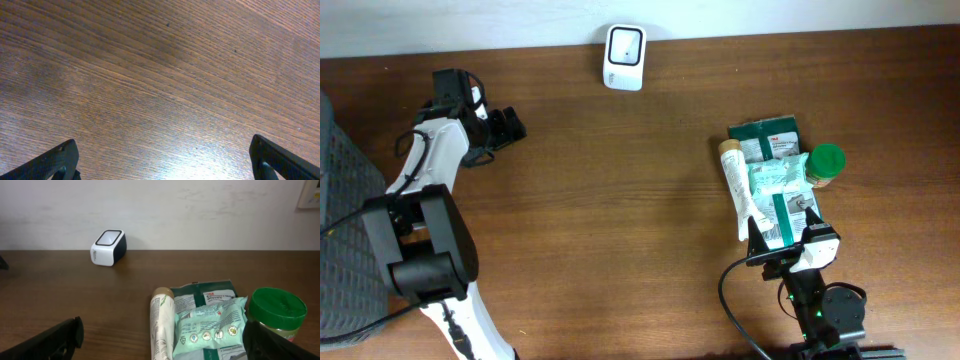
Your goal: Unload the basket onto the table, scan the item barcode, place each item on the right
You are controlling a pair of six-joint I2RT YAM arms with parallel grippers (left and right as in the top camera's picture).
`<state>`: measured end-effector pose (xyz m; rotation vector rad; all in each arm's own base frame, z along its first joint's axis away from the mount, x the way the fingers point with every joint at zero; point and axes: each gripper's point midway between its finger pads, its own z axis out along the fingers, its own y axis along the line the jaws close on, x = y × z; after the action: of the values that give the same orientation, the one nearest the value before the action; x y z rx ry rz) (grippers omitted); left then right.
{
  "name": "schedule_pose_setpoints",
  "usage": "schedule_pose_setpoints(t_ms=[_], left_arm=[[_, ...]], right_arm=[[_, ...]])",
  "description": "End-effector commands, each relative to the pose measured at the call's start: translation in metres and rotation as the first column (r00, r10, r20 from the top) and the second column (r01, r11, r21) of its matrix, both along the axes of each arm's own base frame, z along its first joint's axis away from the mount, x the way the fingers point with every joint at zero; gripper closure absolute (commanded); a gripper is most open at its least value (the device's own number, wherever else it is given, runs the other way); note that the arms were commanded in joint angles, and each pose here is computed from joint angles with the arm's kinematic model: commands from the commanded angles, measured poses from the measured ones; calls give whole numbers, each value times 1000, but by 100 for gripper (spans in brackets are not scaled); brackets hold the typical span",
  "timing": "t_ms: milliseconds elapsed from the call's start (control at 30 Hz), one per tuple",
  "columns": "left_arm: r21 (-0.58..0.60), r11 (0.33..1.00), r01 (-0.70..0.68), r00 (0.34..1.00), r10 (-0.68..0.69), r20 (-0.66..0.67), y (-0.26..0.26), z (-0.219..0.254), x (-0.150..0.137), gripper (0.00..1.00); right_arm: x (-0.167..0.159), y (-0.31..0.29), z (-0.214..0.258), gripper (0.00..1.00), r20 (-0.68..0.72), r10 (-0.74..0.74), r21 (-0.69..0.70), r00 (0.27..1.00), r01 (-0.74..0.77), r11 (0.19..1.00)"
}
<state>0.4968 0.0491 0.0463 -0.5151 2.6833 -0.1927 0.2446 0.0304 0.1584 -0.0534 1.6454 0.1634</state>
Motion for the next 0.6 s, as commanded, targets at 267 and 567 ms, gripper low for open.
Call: schedule_pose_setpoints(t_ms=[267, 567], left_arm=[[32, 996, 85, 982, -89, 165, -42, 80, 9, 1], [208, 967, 148, 818, -238, 525, -130, 280, -58, 1]], right_arm=[[-1, 3, -1, 2, 3, 21, -2, 1000, -21, 1000], [-1, 3, -1, 2, 3, 21, -2, 1000, -21, 1000]])
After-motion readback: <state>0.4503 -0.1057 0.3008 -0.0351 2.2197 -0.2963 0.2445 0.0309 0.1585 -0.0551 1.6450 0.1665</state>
